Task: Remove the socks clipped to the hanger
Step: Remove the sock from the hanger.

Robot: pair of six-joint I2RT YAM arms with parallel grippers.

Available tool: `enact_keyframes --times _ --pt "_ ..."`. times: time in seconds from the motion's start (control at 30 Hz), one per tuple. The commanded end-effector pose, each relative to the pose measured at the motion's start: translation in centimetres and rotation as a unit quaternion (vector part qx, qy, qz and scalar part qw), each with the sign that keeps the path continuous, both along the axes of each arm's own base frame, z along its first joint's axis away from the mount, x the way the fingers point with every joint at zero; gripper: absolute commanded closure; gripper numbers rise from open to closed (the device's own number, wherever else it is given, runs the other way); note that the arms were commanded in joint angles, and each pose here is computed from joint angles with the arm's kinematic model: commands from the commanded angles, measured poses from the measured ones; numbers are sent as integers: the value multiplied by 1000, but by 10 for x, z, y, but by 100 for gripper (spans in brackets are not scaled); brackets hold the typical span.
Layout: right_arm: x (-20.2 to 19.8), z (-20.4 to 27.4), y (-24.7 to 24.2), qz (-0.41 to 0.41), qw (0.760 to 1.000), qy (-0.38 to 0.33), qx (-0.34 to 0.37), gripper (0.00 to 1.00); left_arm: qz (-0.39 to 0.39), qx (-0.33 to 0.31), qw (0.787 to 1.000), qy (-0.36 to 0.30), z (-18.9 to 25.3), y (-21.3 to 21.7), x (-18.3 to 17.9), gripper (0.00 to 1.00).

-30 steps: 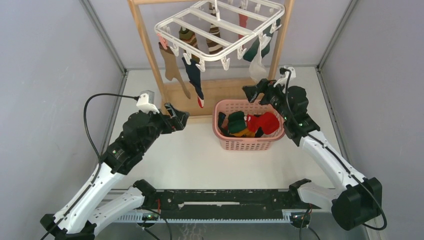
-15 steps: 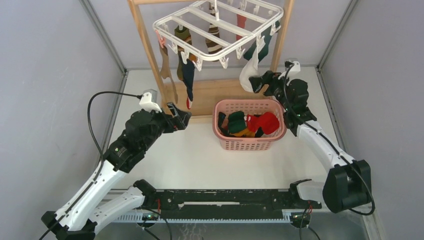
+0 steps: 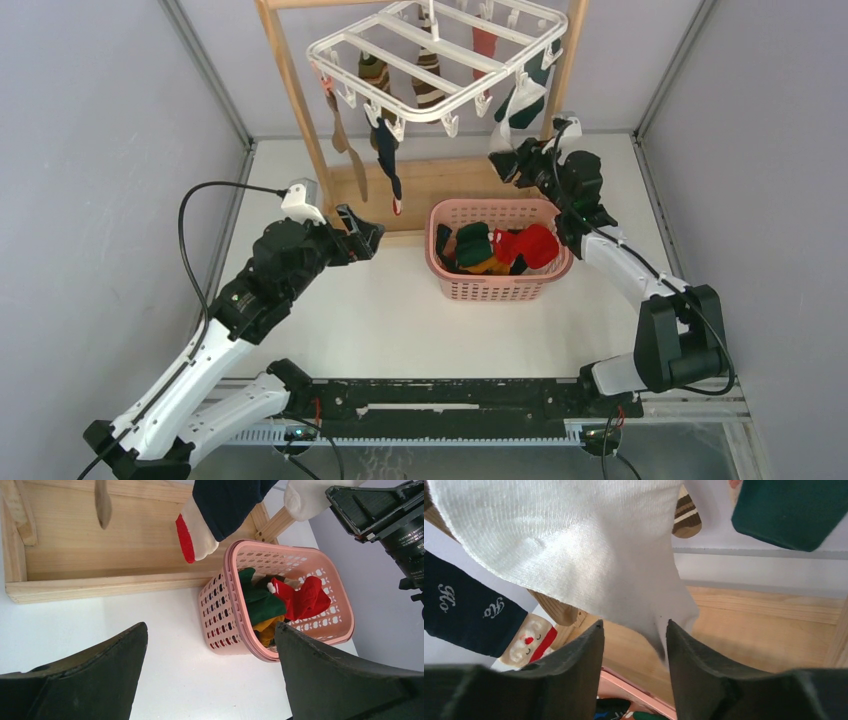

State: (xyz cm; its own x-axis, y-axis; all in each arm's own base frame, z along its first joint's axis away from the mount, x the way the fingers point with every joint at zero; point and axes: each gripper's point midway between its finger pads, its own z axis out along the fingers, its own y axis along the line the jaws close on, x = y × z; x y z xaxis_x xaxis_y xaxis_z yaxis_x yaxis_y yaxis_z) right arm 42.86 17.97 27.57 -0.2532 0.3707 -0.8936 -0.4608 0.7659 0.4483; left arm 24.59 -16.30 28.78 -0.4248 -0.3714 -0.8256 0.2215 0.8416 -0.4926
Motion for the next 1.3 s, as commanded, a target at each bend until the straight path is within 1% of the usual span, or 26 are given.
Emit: enact_keyframes --times 0.0,0.1,0.17,0.23,0.27,0.43,0.7,1.1,1.27 --pt "-2 49 3 8 998 -63 22 49 -10 -10 1000 -24 11 -2 0 0" --pt "-4 51 2 7 998 -64 21 69 -13 -13 1000 -25 11 -3 -1 0" --pt "-6 52 2 6 998 -62 21 79 -16 -16 999 -26 13 -3 -3 0" --pt "-8 54 1 6 998 -60 22 87 -20 -21 999 -27 14 -4 -4 0" --pt "-9 54 1 6 998 -59 22 88 -23 -23 999 -28 15 -5 -5 0" --pt "-20 56 8 14 998 -53 14 91 -36 -32 998 -29 18 -9 -9 0" --pt "-44 58 23 31 998 -53 1 91 -46 -41 998 -30 20 -13 -13 0" --pt "-84 51 51 65 997 -47 -10 91 -79 -48 995 -40 29 -30 -24 0" --pt "-100 56 62 80 995 -51 -12 91 -97 -55 993 -48 33 -40 -27 0"
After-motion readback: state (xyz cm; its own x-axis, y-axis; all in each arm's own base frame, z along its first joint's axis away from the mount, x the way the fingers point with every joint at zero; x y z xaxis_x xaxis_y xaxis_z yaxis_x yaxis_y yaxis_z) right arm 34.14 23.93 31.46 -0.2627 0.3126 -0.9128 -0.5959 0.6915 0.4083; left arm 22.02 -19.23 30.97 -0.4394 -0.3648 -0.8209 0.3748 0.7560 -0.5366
